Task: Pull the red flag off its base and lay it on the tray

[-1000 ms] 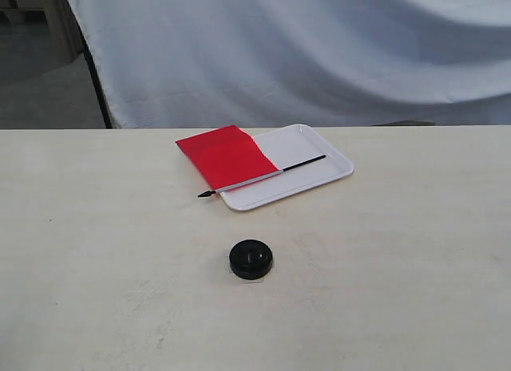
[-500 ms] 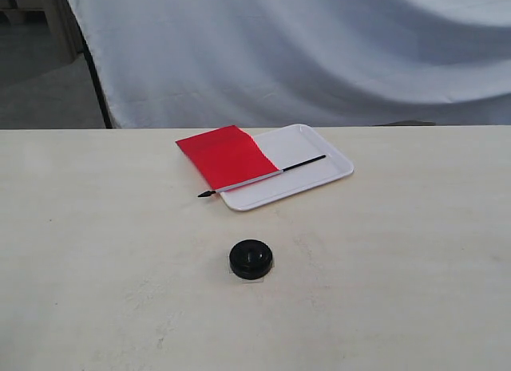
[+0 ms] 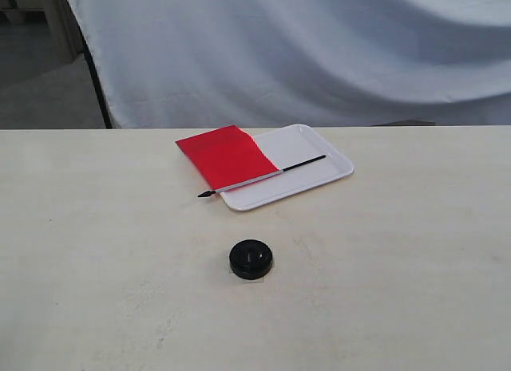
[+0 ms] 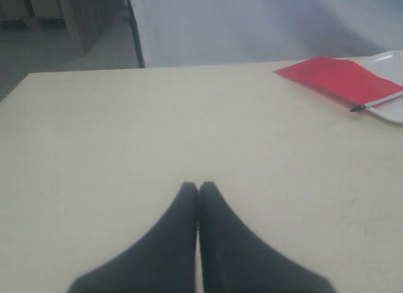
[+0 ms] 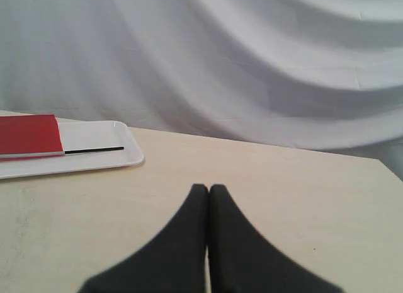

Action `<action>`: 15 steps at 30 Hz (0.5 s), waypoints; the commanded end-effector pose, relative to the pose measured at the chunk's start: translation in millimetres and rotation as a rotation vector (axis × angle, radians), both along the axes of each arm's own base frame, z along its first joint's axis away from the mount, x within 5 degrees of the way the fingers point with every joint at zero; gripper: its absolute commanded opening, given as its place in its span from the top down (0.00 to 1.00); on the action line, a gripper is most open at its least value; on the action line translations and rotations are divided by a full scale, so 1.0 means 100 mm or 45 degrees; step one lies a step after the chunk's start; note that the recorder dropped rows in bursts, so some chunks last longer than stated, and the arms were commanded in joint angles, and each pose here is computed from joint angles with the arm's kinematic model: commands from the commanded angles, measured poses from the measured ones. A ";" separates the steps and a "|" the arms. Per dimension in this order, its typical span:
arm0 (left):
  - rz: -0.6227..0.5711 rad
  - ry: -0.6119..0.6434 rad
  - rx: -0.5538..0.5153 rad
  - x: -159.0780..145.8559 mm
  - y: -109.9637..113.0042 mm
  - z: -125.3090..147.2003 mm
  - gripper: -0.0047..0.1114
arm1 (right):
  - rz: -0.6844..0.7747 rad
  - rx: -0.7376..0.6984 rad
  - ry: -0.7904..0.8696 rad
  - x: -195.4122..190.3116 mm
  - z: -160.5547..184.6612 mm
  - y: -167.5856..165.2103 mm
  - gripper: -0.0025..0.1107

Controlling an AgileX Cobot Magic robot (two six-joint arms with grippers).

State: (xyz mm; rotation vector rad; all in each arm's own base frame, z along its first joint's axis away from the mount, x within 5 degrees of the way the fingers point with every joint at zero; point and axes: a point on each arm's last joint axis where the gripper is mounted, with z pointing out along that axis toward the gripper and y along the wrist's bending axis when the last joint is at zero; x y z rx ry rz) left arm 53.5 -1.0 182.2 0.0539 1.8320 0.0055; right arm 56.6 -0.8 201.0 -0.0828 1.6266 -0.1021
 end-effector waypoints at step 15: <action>0.005 -0.008 -0.005 0.00 0.00 0.00 0.96 | -0.007 0.100 -0.001 0.00 -0.01 0.00 0.98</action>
